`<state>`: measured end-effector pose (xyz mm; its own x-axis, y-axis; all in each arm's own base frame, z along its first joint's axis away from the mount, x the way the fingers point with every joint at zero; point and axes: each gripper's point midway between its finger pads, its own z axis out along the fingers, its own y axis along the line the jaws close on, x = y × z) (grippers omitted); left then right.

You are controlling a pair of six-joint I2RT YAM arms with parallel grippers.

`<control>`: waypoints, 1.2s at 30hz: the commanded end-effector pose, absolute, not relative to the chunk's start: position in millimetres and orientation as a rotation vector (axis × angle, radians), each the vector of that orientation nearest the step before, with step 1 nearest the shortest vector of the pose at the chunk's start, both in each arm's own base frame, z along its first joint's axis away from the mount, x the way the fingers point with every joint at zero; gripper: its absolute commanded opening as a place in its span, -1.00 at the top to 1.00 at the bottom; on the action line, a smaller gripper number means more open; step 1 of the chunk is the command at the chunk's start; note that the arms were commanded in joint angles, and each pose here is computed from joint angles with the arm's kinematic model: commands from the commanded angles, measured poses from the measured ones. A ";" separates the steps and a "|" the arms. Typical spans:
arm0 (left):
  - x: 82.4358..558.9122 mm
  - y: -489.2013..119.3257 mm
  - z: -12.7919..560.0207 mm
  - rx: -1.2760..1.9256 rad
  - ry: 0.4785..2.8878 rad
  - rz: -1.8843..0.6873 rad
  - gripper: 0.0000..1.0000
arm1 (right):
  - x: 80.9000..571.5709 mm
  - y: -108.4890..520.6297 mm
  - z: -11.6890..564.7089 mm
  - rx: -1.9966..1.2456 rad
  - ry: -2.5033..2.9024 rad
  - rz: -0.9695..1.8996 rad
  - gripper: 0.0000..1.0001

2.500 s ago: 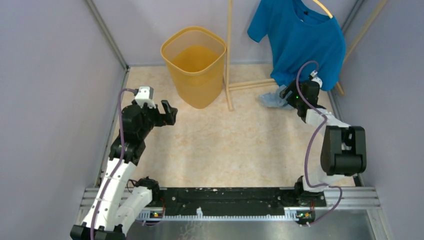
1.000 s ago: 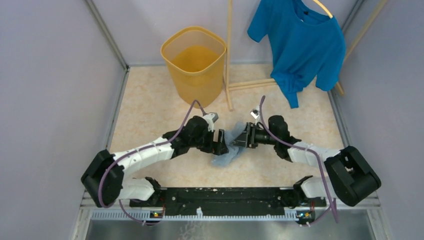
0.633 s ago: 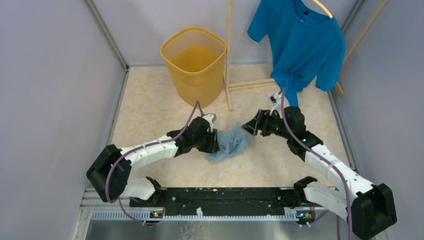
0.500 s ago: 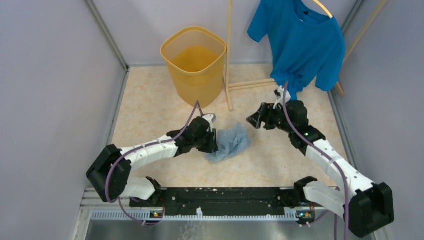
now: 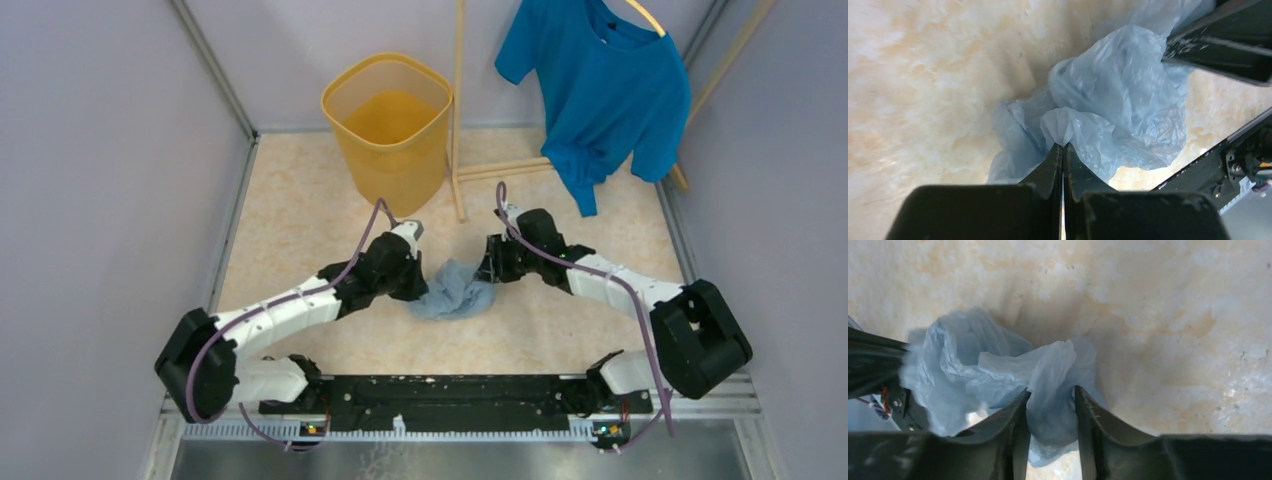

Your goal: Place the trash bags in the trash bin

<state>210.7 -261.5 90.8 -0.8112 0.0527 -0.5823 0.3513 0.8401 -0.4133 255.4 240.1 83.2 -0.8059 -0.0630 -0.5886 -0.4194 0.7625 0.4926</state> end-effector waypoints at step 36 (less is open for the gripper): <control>230.2 -169.2 191.4 -0.168 2.023 -0.531 1.00 | 213.7 254.1 156.8 -0.877 2.041 0.261 -0.51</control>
<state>220.2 -167.5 168.4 -0.5543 -0.3046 -0.7746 0.0888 0.9037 -0.4189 198.2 232.4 138.4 -0.5311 -0.4039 -0.7448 -0.6232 0.7818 0.0206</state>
